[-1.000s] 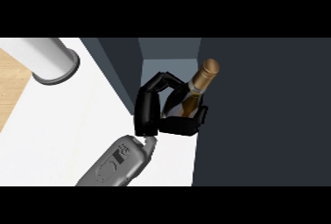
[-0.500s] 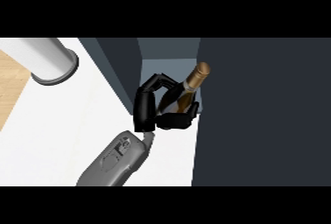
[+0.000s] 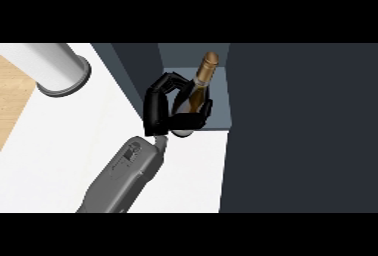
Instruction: Pick up the wine, place it into the cabinet and close the cabinet
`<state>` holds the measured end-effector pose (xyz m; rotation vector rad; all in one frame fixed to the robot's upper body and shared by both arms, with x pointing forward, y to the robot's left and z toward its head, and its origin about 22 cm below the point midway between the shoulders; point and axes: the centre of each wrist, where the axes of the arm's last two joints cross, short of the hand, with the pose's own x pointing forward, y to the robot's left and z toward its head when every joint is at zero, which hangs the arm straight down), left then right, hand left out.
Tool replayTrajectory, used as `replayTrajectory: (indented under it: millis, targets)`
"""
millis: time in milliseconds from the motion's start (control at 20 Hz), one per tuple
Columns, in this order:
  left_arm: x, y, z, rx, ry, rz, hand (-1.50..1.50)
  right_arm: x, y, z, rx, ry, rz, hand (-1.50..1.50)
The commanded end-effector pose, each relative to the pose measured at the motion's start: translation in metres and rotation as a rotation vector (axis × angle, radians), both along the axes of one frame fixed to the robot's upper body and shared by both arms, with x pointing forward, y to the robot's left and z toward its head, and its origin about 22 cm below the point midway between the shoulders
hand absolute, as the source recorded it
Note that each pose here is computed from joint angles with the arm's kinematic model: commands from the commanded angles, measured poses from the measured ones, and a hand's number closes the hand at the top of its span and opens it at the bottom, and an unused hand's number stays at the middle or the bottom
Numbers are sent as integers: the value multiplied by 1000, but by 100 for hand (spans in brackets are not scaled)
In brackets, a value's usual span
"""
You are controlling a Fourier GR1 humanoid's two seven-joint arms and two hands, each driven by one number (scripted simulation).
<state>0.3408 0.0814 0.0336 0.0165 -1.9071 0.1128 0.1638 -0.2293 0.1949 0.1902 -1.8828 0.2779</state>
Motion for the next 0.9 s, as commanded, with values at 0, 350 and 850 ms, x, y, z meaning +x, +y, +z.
replayTrajectory:
  millis: [0, 350, 850]
  targets:
    - [20, 1, 11, -2, 16, -10, 150, -28, -4, 22, 43, -48, 13, -150]
    - [35, 3, 0, -27, 65, -7, 150, -29, -9, 5, 35, -37, 38, -150]
    - [62, 8, -1, 42, 68, 26, 150, -19, -19, 7, 37, -47, 39, -150]
